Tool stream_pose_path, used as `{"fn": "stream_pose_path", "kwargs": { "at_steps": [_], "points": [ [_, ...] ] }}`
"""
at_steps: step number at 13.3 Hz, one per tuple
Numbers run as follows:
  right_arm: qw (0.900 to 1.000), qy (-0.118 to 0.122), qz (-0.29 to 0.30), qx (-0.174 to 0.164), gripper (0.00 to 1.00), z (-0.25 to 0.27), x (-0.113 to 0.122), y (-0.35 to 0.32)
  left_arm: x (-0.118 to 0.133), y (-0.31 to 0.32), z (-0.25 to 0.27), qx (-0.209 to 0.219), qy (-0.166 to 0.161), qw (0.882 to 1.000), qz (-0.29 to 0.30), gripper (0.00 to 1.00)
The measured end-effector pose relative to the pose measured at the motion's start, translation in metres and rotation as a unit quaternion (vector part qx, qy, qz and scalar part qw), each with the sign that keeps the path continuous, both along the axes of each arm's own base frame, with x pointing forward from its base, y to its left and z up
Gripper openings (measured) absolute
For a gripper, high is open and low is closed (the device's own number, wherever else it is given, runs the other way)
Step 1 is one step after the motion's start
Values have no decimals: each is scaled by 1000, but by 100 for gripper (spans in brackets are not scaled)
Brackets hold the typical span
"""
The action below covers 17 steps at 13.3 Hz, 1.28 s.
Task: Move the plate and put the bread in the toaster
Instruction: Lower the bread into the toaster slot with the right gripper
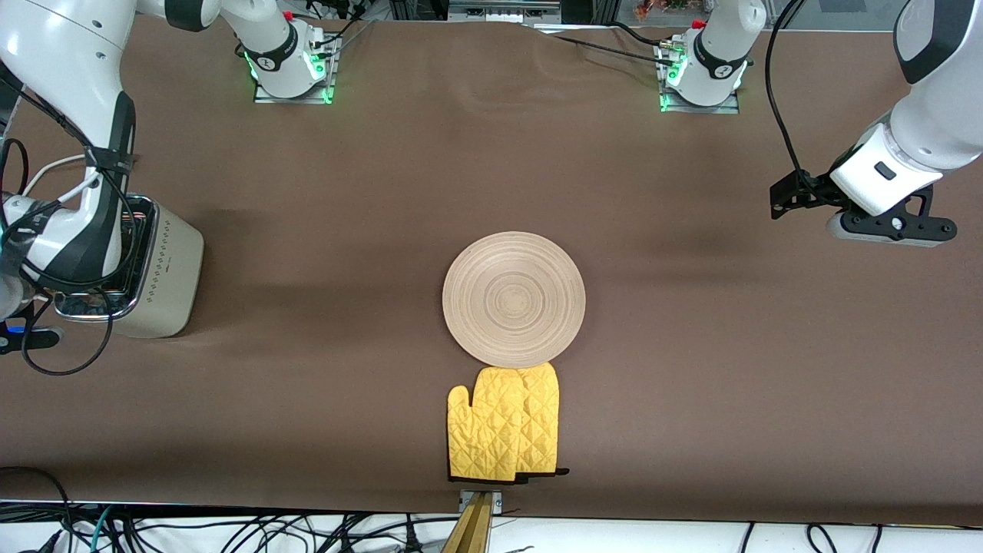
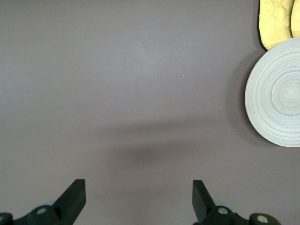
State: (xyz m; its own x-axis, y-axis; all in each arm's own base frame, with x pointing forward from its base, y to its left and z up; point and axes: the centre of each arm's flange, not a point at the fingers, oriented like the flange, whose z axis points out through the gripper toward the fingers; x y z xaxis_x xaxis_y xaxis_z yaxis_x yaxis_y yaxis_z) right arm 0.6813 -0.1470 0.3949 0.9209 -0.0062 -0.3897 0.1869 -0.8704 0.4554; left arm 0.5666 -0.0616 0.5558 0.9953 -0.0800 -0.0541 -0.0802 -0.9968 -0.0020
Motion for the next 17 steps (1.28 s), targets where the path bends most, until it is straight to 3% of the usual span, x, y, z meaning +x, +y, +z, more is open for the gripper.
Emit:
{"fn": "stream_pose_path", "kwargs": {
  "at_steps": [6, 17],
  "points": [
    [997, -17, -68, -19, 8, 1, -7, -6, 0, 0, 0, 0, 0, 1000, 0, 100],
    [998, -20, -64, -4, 8, -35, -8, -8, 0, 0, 0, 0, 0, 1000, 0, 100]
  ]
}}
